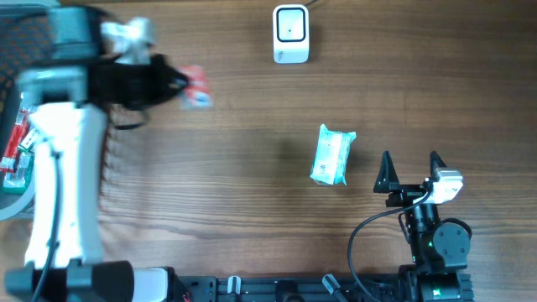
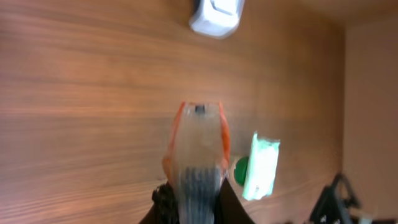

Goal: Scan the item barcode
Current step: 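Carry the orange box with the left gripper and set it beside the tissues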

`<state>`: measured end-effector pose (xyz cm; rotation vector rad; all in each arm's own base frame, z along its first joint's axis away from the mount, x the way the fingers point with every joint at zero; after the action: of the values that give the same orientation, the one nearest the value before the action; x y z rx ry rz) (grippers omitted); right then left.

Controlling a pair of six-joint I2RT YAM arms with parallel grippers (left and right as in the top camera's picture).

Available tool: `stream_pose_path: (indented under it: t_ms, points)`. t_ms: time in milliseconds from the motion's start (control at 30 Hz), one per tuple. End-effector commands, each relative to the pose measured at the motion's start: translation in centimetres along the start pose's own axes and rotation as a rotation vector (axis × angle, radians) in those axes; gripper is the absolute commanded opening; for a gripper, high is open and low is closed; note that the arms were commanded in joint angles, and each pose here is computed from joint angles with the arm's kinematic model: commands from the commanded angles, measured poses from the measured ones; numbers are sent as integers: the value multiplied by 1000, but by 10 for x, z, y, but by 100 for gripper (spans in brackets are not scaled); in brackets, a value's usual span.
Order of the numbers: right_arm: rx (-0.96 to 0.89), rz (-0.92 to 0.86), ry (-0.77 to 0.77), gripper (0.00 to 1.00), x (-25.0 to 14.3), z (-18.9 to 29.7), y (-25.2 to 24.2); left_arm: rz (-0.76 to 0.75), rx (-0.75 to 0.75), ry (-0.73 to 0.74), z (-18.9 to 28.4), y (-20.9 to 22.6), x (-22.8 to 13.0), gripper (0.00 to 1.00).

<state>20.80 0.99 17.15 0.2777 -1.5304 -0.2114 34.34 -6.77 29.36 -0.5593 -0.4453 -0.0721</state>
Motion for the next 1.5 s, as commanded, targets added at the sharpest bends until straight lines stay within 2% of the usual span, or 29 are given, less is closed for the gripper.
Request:
stream_pose_path:
  t_ms: [0, 167, 333, 633, 700, 767, 833, 900, 1033, 1233, 1333, 1467]
  points:
    - [-14, 7, -8, 100, 1, 0, -2, -90, -79, 147, -65, -22, -29, 7]
    - [-14, 6, -8, 100, 1, 0, -2, -105, -113, 249, -146, -35, -64, 7]
    - [-14, 7, -8, 100, 1, 0, -2, -88, -93, 299, -206, -37, -91, 6]
    - [-14, 7, -8, 100, 1, 0, -2, -127, -101, 359, -264, -47, -119, 9]
    - [-14, 7, -8, 100, 1, 0, -2, -133, -92, 365, -269, -47, -123, 15]
    - [-14, 6, -8, 100, 1, 0, -2, -140, -61, 360, -270, -43, -123, 34]
    - [-15, 7, -8, 99, 1, 0, -2, -143, -38, 351, -270, -40, -121, 59]
    - [-15, 7, -8, 100, 1, 0, -2, -142, -39, 341, -268, -40, -117, 100]
    - [-14, 7, -8, 100, 1, 0, -2, -148, 2, 273, -251, -40, -95, 100]
    - [-14, 6, -8, 100, 1, 0, -2, -209, 141, 93, -186, -62, -46, 100]
    - [-14, 7, -8, 100, 1, 0, -2, -249, 108, 36, -161, -85, -42, 100]
    - [-15, 7, -8, 100, 1, 0, -2, -305, 42, 0, -150, -115, -46, 100]
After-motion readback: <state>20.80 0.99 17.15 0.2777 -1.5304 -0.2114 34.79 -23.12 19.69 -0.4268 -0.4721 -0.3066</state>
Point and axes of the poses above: each gripper's point midway between its finger pads, its own z axis back along the fingers, its own y axis along the line the jaws close on, x = y × z, the point moved 4 cm from there along z, back along the fingers, and after that the axes turned 9 degrees about -z, right-handed, at the moved point
